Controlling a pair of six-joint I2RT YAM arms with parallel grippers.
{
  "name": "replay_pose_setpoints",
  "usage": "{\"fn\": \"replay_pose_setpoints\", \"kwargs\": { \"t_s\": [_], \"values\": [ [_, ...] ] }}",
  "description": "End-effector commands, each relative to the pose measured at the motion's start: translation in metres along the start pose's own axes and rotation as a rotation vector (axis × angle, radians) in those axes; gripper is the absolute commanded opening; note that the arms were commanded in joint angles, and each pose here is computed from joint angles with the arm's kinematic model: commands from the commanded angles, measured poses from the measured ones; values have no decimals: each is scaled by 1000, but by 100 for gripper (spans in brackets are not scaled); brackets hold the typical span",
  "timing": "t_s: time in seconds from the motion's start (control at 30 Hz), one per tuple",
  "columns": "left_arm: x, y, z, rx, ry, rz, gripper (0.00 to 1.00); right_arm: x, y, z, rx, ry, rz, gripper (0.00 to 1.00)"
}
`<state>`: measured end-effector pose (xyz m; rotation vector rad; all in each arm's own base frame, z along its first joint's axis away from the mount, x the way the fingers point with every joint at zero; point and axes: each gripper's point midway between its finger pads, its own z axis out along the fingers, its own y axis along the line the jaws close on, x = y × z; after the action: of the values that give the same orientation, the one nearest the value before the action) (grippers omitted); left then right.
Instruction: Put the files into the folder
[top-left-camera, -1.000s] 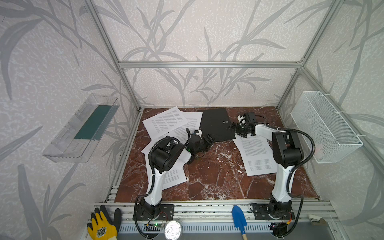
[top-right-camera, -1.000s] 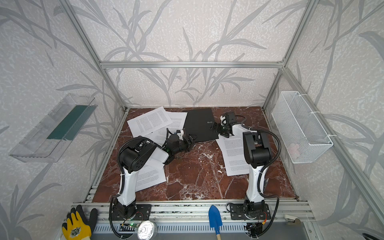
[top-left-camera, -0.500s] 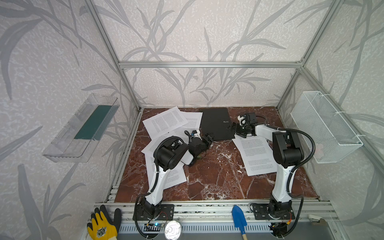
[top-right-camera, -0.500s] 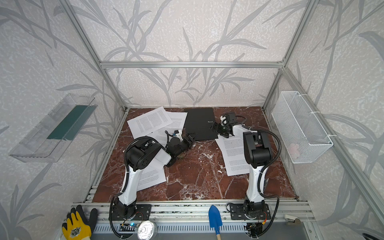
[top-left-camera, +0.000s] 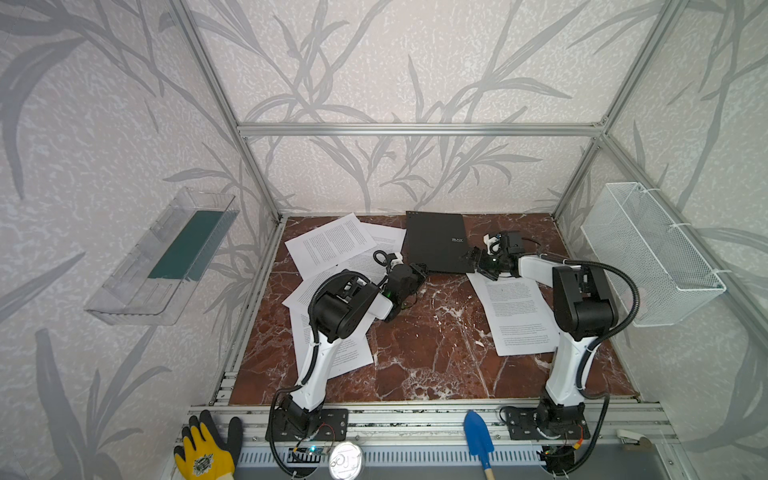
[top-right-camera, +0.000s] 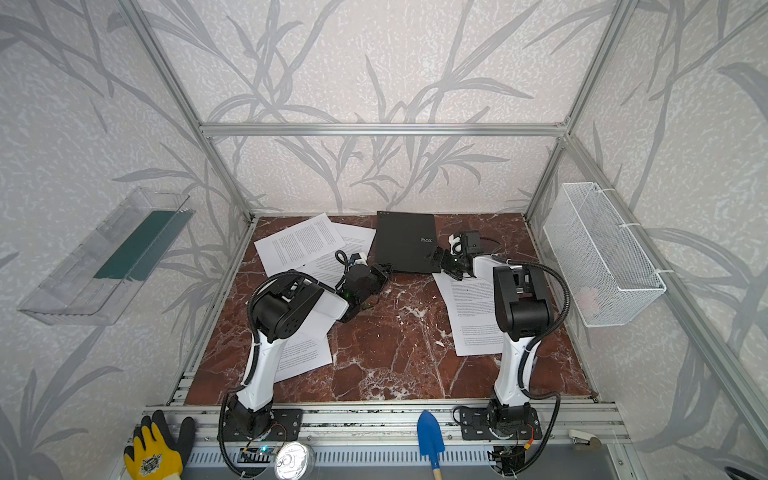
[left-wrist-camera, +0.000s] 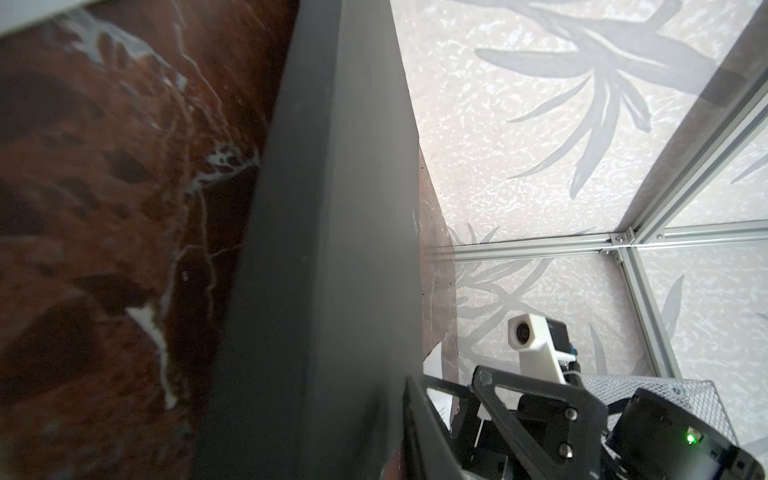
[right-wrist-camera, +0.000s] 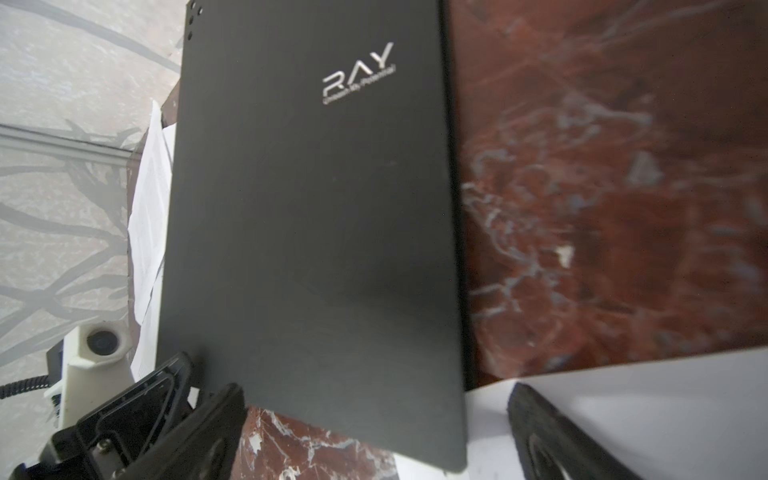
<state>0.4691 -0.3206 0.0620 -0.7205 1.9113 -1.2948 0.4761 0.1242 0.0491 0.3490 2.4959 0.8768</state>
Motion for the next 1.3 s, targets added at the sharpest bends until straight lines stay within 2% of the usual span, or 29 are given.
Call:
{"fn": "replay_pose_setpoints", "kwargs": {
  "t_s": [0.0, 0.17, 0.37, 0.67, 1.07, 1.2, 1.27],
  "values": [
    [-9, -48, -4, 90, -13, -5, 13, 9, -11, -18, 80, -7, 34, 99],
    [-16, -72, -4, 158, 1, -81, 9, 8, 1, -33, 60, -21, 14, 99],
    [-13, -80, -4, 205, 32, -139, 8, -3, 25, -44, -7, -27, -14, 99],
    [-12, -86, -6, 235, 53, -155, 8, -18, 46, -37, -87, -6, -13, 99],
    [-12, -85, -6, 257, 63, -181, 8, -26, 47, -12, -133, 51, 55, 100],
    [-11, -85, -4, 259, 74, -178, 8, -35, 53, -9, -191, 45, 86, 96],
    [-10, -85, -4, 262, 77, -177, 8, -41, 55, -8, -215, 46, 101, 91]
  ]
}}
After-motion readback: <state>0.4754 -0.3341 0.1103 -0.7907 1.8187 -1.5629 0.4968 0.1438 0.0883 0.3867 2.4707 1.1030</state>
